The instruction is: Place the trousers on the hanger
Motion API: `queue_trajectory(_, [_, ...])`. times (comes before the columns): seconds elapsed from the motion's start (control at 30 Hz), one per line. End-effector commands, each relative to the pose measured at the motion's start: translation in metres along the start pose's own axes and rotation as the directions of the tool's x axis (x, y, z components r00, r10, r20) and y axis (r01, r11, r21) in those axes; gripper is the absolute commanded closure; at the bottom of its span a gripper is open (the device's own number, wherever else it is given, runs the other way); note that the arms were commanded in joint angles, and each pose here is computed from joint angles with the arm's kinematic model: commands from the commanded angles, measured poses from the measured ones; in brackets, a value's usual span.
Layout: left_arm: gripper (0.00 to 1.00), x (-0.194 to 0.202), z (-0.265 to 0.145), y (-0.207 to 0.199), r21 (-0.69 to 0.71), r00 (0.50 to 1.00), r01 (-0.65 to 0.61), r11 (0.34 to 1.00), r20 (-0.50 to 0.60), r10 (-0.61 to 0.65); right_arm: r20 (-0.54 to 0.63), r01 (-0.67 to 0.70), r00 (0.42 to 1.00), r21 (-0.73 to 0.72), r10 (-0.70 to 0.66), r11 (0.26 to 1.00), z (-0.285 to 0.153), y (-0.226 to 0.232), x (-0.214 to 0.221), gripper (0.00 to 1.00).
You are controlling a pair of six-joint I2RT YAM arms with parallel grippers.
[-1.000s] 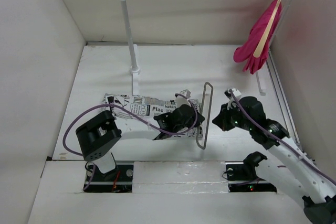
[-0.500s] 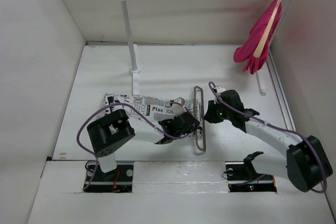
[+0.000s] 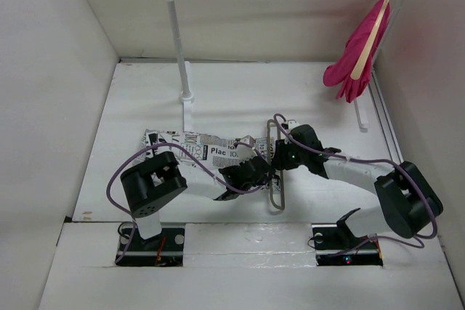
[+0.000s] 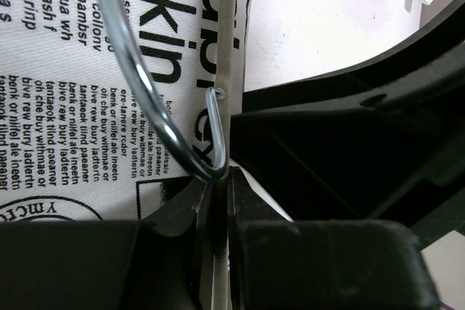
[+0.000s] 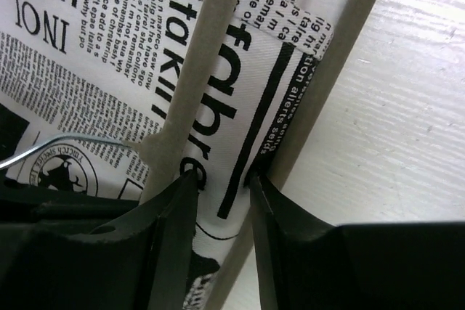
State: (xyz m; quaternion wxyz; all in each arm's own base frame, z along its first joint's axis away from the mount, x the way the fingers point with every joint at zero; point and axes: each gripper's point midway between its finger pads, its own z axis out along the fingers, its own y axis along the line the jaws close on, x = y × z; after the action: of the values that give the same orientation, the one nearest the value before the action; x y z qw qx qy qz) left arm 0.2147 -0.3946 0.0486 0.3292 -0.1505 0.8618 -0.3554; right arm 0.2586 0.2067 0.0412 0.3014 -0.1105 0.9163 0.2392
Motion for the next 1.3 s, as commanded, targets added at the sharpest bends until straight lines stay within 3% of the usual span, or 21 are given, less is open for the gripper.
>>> queue_trajectory(0.0, [1.00, 0.004, 0.001, 0.017, -0.046, 1.000, -0.015, 0.999, -0.002, 0.015, 0.078, 0.005, 0.997, -0.008, -0.004, 1.000, 0.005, 0.014, -0.024, 0.61])
queue_trajectory(0.13, [1.00, 0.004, 0.002, 0.022, -0.061, 1.000, -0.025, 0.998, 0.001, 0.025, 0.050, -0.006, 0.999, 0.001, 0.006, 1.000, 0.010, 0.015, -0.014, 0.72])
queue_trajectory(0.17, [1.00, 0.003, 0.001, 0.023, -0.066, 1.000, -0.029, 0.997, 0.006, 0.029, 0.051, -0.008, 0.999, 0.003, 0.007, 1.000, 0.011, 0.014, -0.013, 0.78])
queue_trajectory(0.2, [1.00, 0.002, 0.002, 0.024, -0.070, 0.999, -0.035, 0.997, 0.009, 0.036, 0.044, -0.013, 0.999, 0.001, 0.013, 1.000, 0.012, 0.013, -0.010, 0.90])
queue_trajectory(0.27, [1.00, 0.001, 0.001, 0.029, -0.092, 0.998, -0.055, 0.994, 0.013, 0.056, 0.064, -0.017, 0.998, -0.013, 0.017, 1.000, 0.010, 0.016, -0.014, 1.00])
queue_trajectory(0.53, [1.00, -0.015, -0.012, 0.045, -0.162, 0.988, -0.134, 0.978, 0.052, 0.144, 0.171, 0.081, 0.981, 0.057, -0.090, 0.995, -0.044, 0.017, -0.075, 1.00])
queue_trajectory(0.83, [1.00, -0.039, -0.036, 0.072, -0.258, 0.960, -0.236, 0.937, 0.088, 0.266, 0.220, 0.036, 0.972, 0.183, -0.077, 0.982, -0.113, -0.049, -0.073, 1.00])
queue_trajectory(0.93, [1.00, -0.045, -0.049, 0.084, -0.277, 0.944, -0.289, 0.916, 0.080, 0.322, 0.215, 0.000, 0.975, 0.215, -0.047, 0.977, -0.120, -0.084, -0.069, 1.00])
queue_trajectory(1.27, [1.00, -0.064, -0.057, 0.082, -0.360, 0.919, -0.318, 0.877, 0.109, 0.378, 0.194, -0.030, 0.981, 0.228, -0.015, 0.973, -0.109, -0.110, -0.067, 1.00])
